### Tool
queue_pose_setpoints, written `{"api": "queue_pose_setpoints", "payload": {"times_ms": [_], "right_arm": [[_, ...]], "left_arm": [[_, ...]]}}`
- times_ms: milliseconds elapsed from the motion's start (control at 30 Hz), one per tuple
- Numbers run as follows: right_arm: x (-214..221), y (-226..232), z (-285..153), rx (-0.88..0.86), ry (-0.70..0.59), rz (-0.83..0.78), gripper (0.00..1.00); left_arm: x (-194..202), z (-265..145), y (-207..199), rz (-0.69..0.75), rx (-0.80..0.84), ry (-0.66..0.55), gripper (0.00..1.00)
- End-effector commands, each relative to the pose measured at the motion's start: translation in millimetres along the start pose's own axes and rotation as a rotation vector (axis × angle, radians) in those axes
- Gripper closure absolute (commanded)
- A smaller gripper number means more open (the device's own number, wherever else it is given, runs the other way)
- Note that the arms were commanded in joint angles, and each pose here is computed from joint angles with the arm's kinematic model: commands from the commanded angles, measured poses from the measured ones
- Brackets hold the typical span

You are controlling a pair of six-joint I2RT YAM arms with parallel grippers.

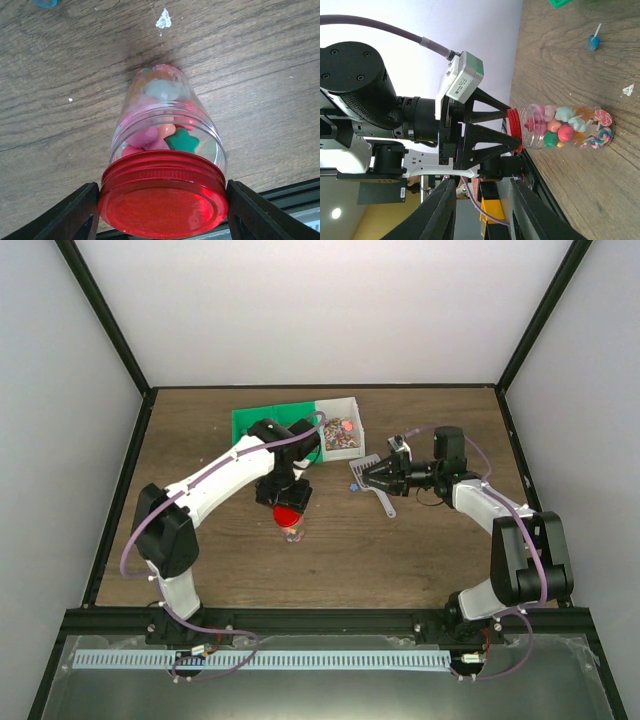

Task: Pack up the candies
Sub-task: Close the bottle lid on the packing bottle.

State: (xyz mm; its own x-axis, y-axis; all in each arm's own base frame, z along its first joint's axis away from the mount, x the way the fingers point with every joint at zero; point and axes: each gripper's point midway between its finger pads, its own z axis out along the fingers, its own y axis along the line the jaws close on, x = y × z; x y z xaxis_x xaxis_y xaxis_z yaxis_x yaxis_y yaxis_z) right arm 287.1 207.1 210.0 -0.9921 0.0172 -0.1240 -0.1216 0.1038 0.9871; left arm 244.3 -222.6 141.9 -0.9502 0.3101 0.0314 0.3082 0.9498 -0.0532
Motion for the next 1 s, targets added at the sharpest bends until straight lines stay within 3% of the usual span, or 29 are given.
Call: {"api": "queue_pose_setpoints", "payload": {"times_ms": [0,967], "right_arm": [[-4,12,-3,-0.012,-0.001,-0.042,0.69],[-3,7,-3,-0.009,0.001,-0.03,0.69]], "left_arm": [[-6,-12,-2,0.003,0.005,-0.039,0.33],[-7,-6,-10,0.022,0.015,-0.017,0.33]]}}
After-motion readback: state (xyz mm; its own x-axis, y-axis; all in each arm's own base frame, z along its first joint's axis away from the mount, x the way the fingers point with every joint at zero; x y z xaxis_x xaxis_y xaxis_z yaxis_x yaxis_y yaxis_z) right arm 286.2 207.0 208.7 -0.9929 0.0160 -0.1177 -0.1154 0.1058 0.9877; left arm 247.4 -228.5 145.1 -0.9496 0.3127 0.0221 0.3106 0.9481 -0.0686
